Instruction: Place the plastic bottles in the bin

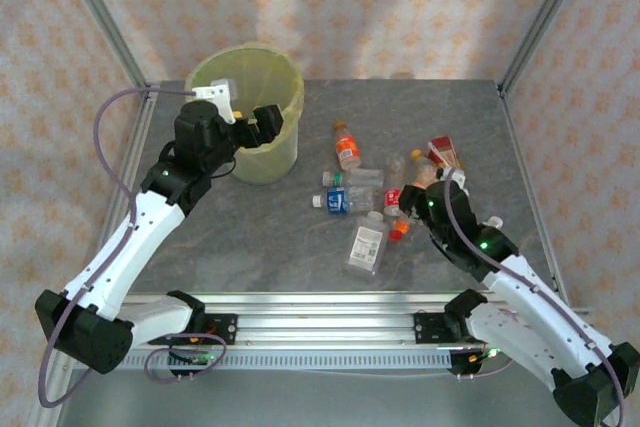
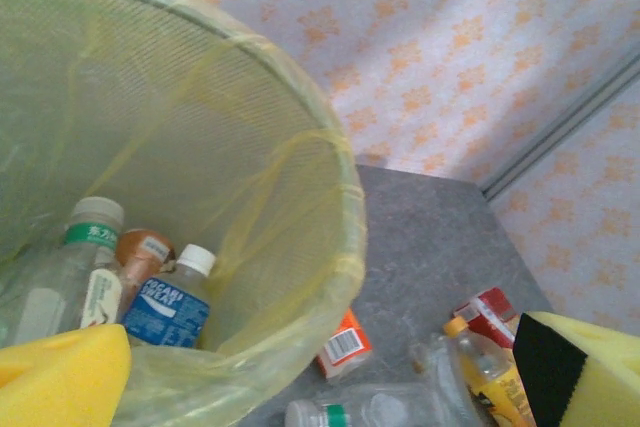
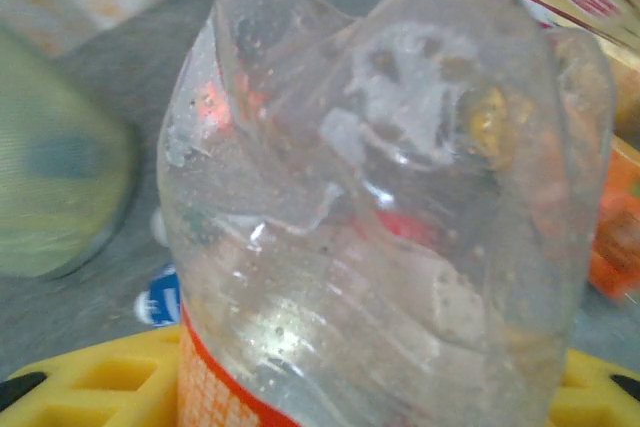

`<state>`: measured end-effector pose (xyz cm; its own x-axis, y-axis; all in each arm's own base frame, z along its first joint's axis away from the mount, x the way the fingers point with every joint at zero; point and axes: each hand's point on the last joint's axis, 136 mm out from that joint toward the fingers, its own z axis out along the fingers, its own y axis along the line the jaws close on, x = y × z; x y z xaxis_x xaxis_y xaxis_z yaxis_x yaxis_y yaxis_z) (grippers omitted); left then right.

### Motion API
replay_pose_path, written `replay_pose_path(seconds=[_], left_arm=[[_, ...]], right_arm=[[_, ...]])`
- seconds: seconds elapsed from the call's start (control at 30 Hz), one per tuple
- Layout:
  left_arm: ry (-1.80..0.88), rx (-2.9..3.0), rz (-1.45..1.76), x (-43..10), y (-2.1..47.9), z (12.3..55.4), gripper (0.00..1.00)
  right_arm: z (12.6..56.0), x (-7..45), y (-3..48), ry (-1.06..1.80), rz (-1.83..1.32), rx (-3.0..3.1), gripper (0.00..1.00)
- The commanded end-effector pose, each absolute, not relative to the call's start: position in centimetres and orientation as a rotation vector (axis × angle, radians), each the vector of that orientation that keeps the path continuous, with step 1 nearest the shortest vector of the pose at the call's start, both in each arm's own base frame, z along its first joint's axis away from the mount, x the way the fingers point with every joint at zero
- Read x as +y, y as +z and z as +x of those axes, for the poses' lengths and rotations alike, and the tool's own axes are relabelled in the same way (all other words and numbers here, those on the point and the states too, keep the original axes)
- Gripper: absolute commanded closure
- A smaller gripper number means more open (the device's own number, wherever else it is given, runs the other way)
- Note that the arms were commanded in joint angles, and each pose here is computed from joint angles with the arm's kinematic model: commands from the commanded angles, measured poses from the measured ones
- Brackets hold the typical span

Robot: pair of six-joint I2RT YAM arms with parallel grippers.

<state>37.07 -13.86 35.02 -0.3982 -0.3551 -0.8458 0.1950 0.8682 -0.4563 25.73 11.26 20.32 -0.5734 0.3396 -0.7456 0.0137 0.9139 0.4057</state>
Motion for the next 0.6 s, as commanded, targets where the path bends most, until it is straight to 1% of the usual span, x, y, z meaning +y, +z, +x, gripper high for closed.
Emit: replay_pose_path(seconds=[0.0,0.2,0.37,0.57], left_arm=[[-0.714,1.847,-0.058,-16.1,37.7,36.5,0.00],[-0.849,1.855,0.049,-19.3,39.0,35.7,0.00],[-0.950,1.872,0.139,-22.1,39.3,35.2,0.00],[-1.077,1.903,0.275,-25.6,39.3,34.6,0.00]], right_arm=[[27.5,16.2,26.2,0.564,-0.091,1.943,0.52],[28.8,21.8,29.3,0.678,-0.364,1.832,0.53],[29.5,24.2,31.1,0.739,-0.466,1.745,0.53],[29.4,26.1,33.7,0.838,-0.515,1.650,0.53]])
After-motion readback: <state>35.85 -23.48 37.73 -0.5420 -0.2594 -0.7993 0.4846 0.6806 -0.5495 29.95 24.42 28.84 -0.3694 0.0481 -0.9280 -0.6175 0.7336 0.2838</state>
